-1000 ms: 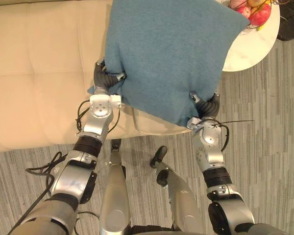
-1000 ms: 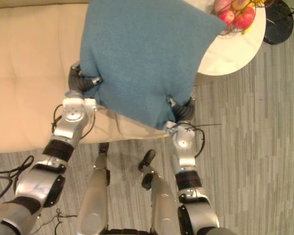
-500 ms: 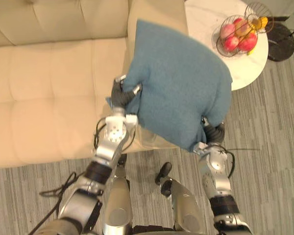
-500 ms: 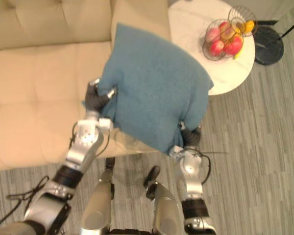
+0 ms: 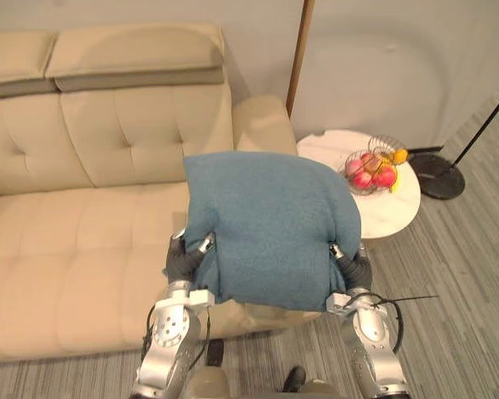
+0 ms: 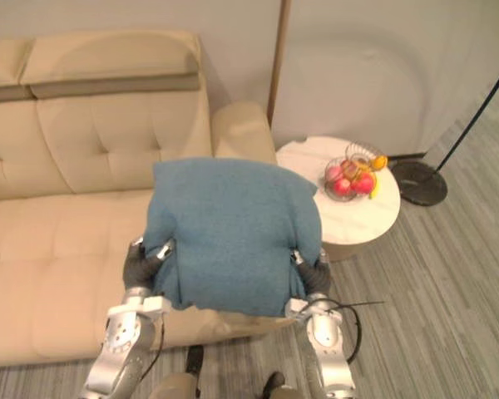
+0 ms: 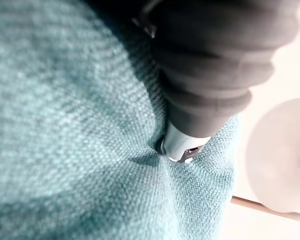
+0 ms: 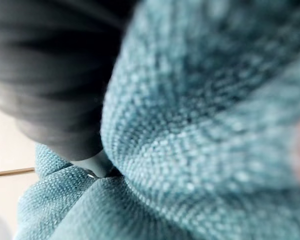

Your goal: Pick up cushions and gather them together orderly.

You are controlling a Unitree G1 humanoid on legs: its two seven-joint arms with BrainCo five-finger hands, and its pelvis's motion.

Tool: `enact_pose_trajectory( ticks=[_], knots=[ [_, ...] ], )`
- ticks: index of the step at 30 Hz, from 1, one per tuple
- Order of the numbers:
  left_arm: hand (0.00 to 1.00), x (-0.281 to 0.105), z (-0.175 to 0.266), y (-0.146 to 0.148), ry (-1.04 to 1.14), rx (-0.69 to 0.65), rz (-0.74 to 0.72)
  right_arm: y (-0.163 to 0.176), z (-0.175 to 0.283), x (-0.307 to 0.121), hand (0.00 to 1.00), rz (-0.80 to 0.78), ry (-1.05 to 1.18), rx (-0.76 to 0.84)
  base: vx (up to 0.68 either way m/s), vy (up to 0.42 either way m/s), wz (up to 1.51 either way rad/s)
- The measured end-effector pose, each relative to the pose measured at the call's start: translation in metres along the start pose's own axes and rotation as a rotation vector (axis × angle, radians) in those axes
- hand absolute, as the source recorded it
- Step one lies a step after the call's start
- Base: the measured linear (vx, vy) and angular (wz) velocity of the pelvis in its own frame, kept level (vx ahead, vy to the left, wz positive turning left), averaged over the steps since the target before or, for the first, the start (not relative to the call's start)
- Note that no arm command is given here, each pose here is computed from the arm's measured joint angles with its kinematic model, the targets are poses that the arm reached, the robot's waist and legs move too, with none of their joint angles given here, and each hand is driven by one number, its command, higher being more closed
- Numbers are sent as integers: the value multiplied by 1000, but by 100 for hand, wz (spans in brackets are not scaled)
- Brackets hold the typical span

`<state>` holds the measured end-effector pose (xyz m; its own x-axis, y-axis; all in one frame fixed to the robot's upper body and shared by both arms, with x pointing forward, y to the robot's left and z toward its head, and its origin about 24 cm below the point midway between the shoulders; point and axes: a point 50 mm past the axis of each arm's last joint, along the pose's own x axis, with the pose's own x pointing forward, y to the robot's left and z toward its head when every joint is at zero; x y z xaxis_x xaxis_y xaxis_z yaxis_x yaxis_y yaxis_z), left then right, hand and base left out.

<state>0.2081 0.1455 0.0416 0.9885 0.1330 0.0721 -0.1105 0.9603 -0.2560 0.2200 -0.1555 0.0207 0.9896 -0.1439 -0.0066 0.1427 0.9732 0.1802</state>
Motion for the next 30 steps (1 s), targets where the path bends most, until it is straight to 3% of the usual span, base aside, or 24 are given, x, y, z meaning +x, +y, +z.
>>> enact_pose_trajectory(
  ticks=[15, 23, 30],
  knots=[
    [100, -10, -9, 0, 47, -68, 33, -3, 13, 5, 100, 29, -62, -115, -43, 4, 53],
    [100, -7, -16, 2, 73, -121, 4, -5, 15, 12, 100, 10, -74, -124, 6, 288, 9],
    [100, -20, -48, 5, 234, -95, -15, -26, -17, 0, 100, -68, 84, -168, -19, 271, 13]
  ],
)
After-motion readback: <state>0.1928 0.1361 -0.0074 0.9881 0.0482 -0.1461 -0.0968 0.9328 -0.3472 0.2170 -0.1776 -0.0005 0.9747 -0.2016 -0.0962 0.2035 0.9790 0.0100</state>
